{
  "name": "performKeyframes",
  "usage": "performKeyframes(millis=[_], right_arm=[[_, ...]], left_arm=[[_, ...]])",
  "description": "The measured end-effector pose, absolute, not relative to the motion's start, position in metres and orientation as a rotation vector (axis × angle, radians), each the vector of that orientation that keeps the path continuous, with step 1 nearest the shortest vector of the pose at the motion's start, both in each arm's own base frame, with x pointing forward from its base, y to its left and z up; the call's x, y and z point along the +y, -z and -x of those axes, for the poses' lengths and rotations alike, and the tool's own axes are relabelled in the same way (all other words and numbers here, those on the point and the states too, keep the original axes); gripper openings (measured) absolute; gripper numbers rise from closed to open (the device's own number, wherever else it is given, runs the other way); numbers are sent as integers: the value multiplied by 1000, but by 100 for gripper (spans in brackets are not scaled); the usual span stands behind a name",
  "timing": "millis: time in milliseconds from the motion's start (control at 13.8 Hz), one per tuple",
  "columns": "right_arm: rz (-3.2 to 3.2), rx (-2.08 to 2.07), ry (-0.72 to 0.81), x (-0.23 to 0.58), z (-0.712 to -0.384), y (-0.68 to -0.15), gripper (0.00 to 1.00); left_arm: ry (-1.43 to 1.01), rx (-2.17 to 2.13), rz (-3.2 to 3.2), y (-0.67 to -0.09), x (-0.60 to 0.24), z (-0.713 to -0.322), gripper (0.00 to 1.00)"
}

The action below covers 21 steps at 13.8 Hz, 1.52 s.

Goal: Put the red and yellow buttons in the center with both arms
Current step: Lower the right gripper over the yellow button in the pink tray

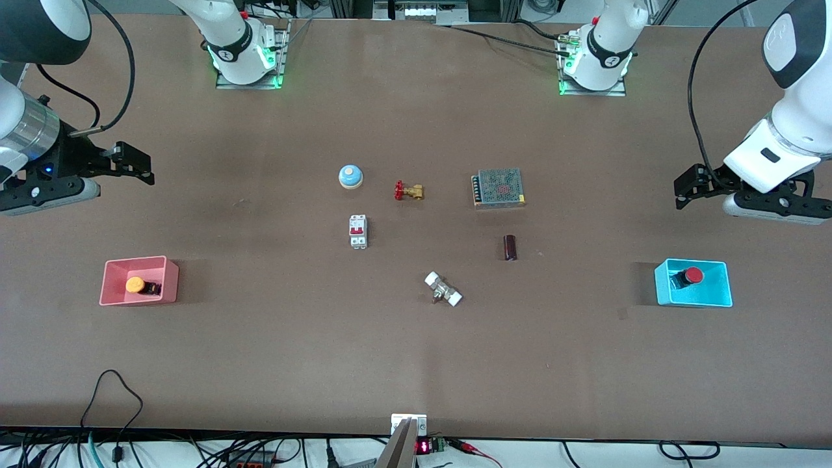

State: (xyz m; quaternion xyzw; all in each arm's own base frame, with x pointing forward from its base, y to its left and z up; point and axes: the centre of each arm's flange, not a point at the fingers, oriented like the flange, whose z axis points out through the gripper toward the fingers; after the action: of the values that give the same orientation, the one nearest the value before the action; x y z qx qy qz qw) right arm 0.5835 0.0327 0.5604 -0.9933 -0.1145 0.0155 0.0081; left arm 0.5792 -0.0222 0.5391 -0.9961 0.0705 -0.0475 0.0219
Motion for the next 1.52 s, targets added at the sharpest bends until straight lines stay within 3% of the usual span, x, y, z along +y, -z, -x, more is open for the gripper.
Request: performKeyframes(millis=[507,796,1158,1520], right_arm=[[3107,-358,-59,33,-587,-552,100],[3114,-380,-99,2,-621,-485,100],[3175,-388,-43,-81,-660,-387,100],[3187,-450,50,-97,-678,-337,100]], left_arm=[[137,211,3087,-538,-19,-579,100],[136,207,3088,-538,-18,-579,100],[135,207,3088,-538,-18,-579,100],[134,207,3088,-538,-18,-578,100]])
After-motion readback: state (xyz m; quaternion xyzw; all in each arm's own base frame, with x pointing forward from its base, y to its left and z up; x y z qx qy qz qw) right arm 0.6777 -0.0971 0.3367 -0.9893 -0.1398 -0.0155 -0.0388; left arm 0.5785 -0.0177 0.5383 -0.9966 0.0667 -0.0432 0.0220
